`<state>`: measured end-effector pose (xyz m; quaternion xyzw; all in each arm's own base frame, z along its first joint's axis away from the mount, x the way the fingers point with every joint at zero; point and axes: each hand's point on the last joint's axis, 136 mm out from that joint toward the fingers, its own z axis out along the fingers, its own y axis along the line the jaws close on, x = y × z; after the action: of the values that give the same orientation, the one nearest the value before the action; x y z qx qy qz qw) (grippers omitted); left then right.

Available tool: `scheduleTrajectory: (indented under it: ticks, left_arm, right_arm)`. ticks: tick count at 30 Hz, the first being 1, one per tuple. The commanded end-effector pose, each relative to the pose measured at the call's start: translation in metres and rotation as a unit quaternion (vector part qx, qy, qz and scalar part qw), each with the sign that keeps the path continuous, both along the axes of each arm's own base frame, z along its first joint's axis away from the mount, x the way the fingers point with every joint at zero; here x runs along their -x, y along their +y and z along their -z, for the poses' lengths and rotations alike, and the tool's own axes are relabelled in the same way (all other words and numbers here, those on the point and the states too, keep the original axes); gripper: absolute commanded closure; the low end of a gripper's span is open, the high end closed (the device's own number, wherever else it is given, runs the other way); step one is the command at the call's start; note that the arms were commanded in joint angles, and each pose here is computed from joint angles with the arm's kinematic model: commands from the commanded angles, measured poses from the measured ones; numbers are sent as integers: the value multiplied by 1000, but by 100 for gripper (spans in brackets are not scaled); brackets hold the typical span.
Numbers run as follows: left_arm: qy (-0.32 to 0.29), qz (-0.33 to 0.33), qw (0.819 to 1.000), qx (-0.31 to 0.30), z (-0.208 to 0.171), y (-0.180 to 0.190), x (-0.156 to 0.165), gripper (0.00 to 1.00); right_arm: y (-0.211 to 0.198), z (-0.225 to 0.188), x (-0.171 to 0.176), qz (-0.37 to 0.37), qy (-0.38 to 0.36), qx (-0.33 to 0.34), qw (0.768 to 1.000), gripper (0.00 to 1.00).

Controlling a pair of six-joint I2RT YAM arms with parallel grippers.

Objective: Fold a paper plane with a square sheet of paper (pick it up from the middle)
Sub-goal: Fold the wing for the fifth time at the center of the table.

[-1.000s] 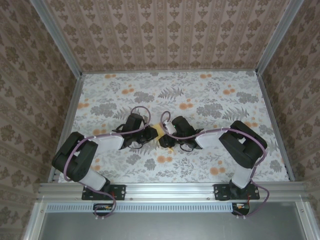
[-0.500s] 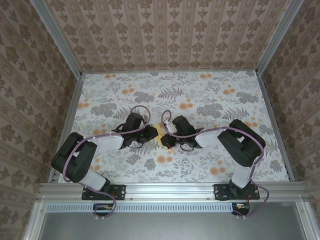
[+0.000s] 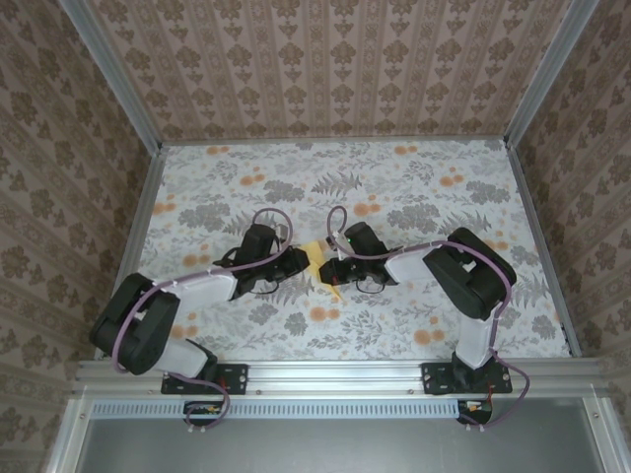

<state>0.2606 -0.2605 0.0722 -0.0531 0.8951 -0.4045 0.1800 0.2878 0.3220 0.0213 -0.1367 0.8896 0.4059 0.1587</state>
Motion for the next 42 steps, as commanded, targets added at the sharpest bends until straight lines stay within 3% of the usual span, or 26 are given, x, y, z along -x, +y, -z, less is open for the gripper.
scheduleTrajectory:
  ticks: [1,14,25,42]
  left_arm:
    - [-9,14,1000,12,2,-7,-3,79]
    - [-19,22,999,26,10,-18,-12,82]
    - [-57,14,998,31,15,-23,-27,86]
    - [-21,14,1000,10,45,-23,-23,88]
  right_arm:
    - [2,-1,0,9,35,-18,999,100]
    - [4,-30,-10,46,83,-112,989,100]
    - [-5,-12,-12,83,125,-115,982,100]
    - [-15,7,-10,105,155,-93,978,100]
